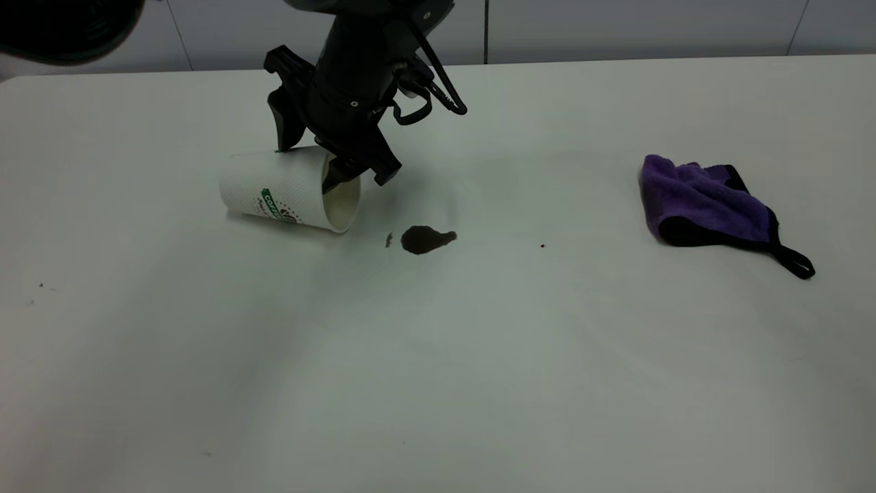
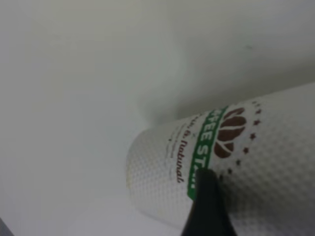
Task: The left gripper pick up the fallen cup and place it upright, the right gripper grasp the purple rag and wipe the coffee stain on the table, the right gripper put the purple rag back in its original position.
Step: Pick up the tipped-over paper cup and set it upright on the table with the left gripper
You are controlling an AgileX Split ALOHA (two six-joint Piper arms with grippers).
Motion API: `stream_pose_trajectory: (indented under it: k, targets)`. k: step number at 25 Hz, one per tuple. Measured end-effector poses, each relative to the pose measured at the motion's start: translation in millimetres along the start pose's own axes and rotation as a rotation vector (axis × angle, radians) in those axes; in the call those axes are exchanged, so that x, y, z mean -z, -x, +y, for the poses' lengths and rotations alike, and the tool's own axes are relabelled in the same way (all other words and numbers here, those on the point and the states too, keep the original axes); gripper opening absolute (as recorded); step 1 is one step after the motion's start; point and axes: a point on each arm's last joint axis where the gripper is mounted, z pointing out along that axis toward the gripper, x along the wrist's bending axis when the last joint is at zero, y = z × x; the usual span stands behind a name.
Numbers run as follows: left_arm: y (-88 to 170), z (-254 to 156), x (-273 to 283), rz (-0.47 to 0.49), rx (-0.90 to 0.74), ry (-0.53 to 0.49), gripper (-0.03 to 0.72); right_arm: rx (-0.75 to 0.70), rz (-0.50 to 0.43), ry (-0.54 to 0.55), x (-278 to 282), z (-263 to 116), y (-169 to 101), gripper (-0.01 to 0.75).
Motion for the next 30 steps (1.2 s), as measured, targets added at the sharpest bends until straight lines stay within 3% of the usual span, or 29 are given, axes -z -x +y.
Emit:
stream_pose_trajectory:
  k: [3,7,9,15,21,25,30]
  targets:
    - [-3.3,0.6,-1.9,0.052,-0.014,0.003,0.414,0.000,0.000,0.000,0.0,0.0,0.0,0.571]
    - [-20.8,4.8,16.2,0.101,-0.027,0.001,0.097,0.000,0.000,0.000,0.0,0.0,0.0,0.571]
    - [-35.5,8.2,37.1,0.051,-0.004,0.029,0.029,0.000,0.000,0.000,0.0,0.0,0.0,0.571]
    - [-106.8,0.9,94.2,-0.295,0.053,0.188,0.012,0.000,0.000,0.000,0.0,0.0,0.0,0.571]
    - [-164.5,-20.2,52.0,-0.610,0.093,0.252,0.012,0.000,0.000,0.000,0.0,0.0,0.0,0.571]
    - [-175.2,-25.8,13.3,-0.723,0.092,0.299,0.018,0.000,0.000,0.000,0.0,0.0,0.0,0.571]
    - [-165.4,-19.6,-23.8,-0.789,0.094,0.380,0.043,0.000,0.000,0.000,0.0,0.0,0.0,0.571]
